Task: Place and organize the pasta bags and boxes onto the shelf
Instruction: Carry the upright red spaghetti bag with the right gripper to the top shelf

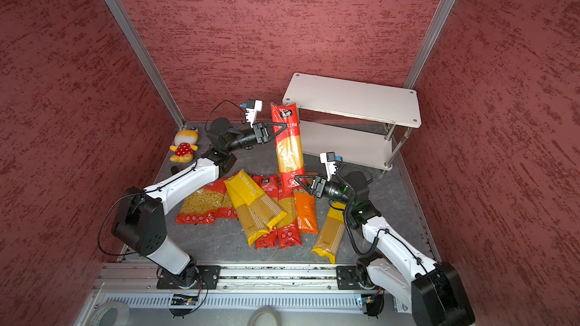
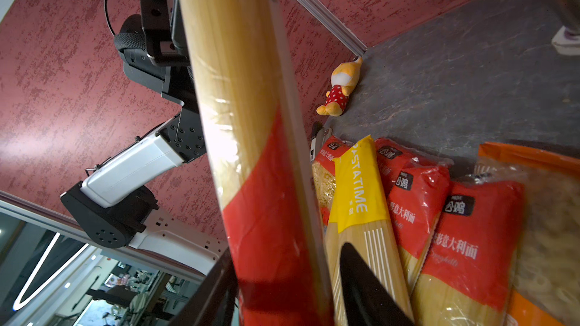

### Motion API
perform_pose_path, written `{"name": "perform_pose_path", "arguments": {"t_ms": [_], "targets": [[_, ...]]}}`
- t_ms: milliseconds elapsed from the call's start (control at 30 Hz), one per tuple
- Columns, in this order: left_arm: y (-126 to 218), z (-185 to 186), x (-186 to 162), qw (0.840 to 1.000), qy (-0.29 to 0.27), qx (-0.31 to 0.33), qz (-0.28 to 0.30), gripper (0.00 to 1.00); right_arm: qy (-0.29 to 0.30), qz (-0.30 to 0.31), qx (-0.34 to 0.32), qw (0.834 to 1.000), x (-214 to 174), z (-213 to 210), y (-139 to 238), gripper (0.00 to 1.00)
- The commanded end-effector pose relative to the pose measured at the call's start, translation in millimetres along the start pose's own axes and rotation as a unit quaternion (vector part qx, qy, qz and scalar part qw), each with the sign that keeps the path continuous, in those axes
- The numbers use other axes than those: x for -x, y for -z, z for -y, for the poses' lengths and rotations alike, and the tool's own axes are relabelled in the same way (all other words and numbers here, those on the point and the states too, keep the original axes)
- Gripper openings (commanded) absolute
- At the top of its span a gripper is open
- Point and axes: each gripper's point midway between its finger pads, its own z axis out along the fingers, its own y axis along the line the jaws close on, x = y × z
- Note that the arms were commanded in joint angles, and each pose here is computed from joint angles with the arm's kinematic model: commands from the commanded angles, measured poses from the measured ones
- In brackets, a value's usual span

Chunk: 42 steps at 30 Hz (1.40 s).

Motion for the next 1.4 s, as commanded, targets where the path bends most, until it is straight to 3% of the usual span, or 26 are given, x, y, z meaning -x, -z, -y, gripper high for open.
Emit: {"name": "perform_pose_path", "arguments": {"t_ms": [0, 100, 233, 433, 667, 933, 1100, 1233, 1367], "targets": [[4, 55, 25, 0.997, -0.041, -0.056, 0.032, 0.07, 0.017, 0.016, 0.047, 0.999, 15, -26, -4, 0.38], [5, 55, 28, 0.997, -0.039, -0.053, 0.035, 0.15, 0.017, 0.023, 0.060, 0.998, 19, -31, -5, 0.24], [5, 54, 32, 0.997, -0.034, -0.053, 0.038, 0.31, 0.024, 0.037, 0.075, 0.996, 28, -42, -5, 0.14], [7, 52, 34, 0.997, -0.027, -0.053, 0.042, 0.52, 0.045, 0.067, 0.103, 0.991, 51, -65, -6, 0.08], [15, 46, 34, 0.998, -0.022, -0.038, 0.053, 0.67, 0.070, 0.108, 0.134, 0.983, 91, -97, -12, 0.03], [25, 42, 35, 0.997, -0.023, -0.021, 0.066, 0.75, 0.090, 0.154, 0.151, 0.972, 135, -129, -16, 0.00], [32, 34, 28, 0.997, -0.021, 0.001, 0.070, 0.76, 0.072, 0.203, 0.103, 0.971, 188, -130, -15, 0.00], [49, 14, 8, 0.994, -0.039, 0.070, 0.078, 0.76, 0.045, 0.217, 0.049, 0.974, 227, -123, -18, 0.00], [75, -7, -15, 0.980, -0.068, 0.168, 0.080, 0.76, -0.001, 0.218, -0.022, 0.976, 256, -95, -23, 0.00]]}}
